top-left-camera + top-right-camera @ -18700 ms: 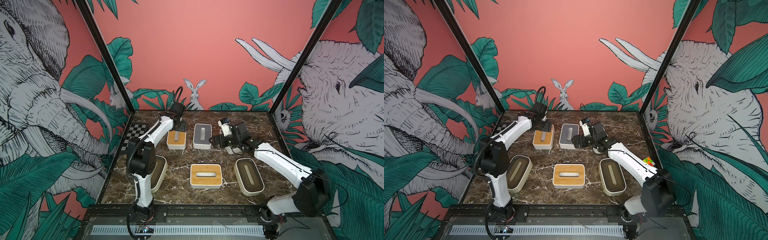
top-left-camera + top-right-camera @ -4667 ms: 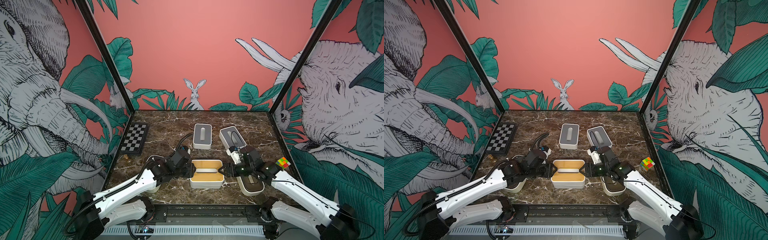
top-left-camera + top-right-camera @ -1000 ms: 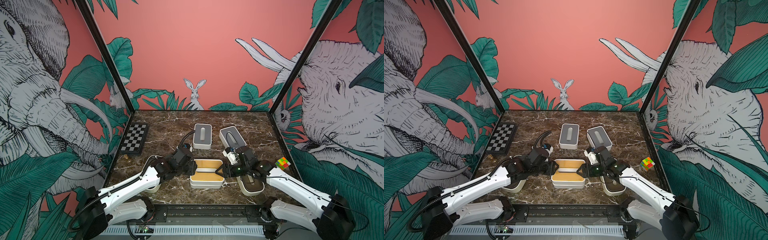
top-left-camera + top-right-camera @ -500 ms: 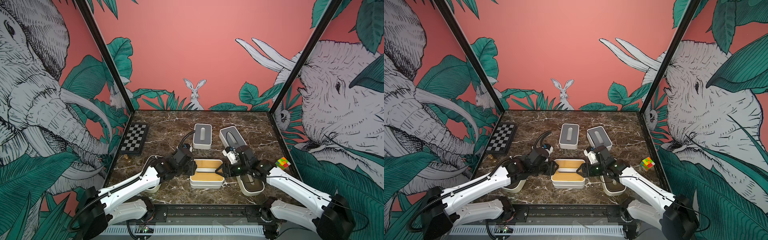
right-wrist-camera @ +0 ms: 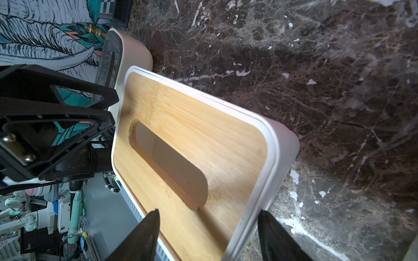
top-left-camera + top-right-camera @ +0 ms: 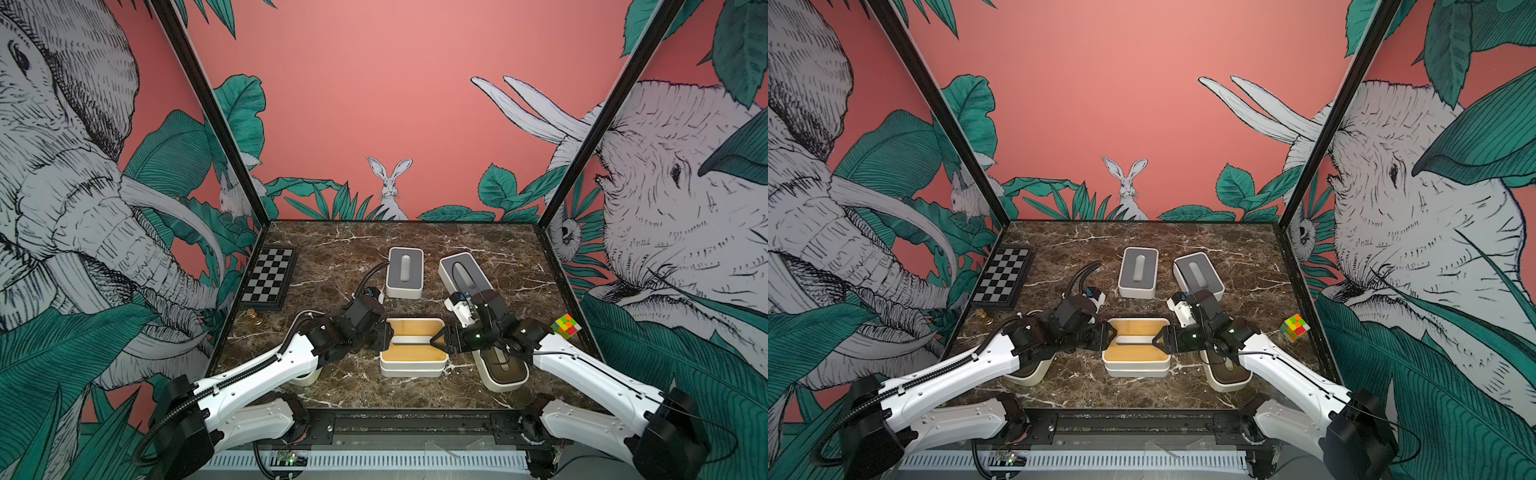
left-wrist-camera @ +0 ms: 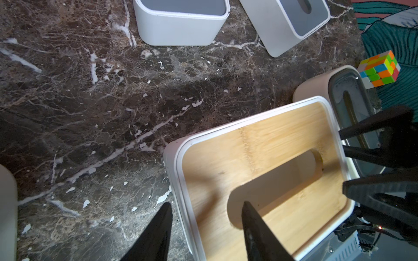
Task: Stack the tissue boxes
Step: Place the tissue box at the tissue box.
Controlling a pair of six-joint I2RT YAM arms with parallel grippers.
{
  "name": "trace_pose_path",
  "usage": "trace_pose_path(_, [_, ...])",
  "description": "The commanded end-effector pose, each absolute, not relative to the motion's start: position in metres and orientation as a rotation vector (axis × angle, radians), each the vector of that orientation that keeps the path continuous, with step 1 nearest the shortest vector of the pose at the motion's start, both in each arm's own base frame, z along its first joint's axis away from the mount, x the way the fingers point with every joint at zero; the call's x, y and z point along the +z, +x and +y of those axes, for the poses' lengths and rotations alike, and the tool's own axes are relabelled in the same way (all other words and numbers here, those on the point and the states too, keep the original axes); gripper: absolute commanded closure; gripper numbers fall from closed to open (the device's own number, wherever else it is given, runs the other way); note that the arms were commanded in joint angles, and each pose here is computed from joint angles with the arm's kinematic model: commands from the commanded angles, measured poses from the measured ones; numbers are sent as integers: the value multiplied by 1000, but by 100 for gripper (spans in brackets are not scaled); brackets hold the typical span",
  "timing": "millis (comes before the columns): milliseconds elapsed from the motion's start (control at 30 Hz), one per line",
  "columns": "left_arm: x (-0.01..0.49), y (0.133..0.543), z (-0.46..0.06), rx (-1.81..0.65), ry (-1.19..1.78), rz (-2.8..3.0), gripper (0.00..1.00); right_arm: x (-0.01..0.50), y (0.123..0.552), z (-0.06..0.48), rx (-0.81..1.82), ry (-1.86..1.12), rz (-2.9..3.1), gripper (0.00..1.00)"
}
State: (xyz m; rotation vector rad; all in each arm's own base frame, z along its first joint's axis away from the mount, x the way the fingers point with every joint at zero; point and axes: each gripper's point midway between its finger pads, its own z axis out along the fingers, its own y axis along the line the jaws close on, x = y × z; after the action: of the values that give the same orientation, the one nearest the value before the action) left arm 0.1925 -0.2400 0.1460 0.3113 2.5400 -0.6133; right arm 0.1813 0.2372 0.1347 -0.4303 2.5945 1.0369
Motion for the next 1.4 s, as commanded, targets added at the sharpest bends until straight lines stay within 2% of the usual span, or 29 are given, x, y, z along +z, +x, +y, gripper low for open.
trace_pose_path(0, [148, 194, -238, -616, 284, 2540, 48, 149, 186, 244, 1058, -460, 2537, 32])
trace_pose_path(267, [150, 196, -241, -617, 290, 2535, 48, 149, 185, 241, 1044, -457, 2539, 32])
trace_pose_path(500, [163, 204, -237, -595, 288, 2495, 48, 164, 195, 226, 900, -449, 2501, 28])
trace_pose_path(800, [172, 231, -240, -599, 268, 2491, 48, 181, 231, 236, 806, -478, 2429, 24])
trace_pose_path(1033, [170, 236, -241, -592, 243, 2500, 48, 176, 258, 258, 862, -493, 2410, 25])
trace_pose_path(1367, [171, 233, -234, -593, 213, 2490, 48, 169, 253, 267, 922, -540, 2441, 25])
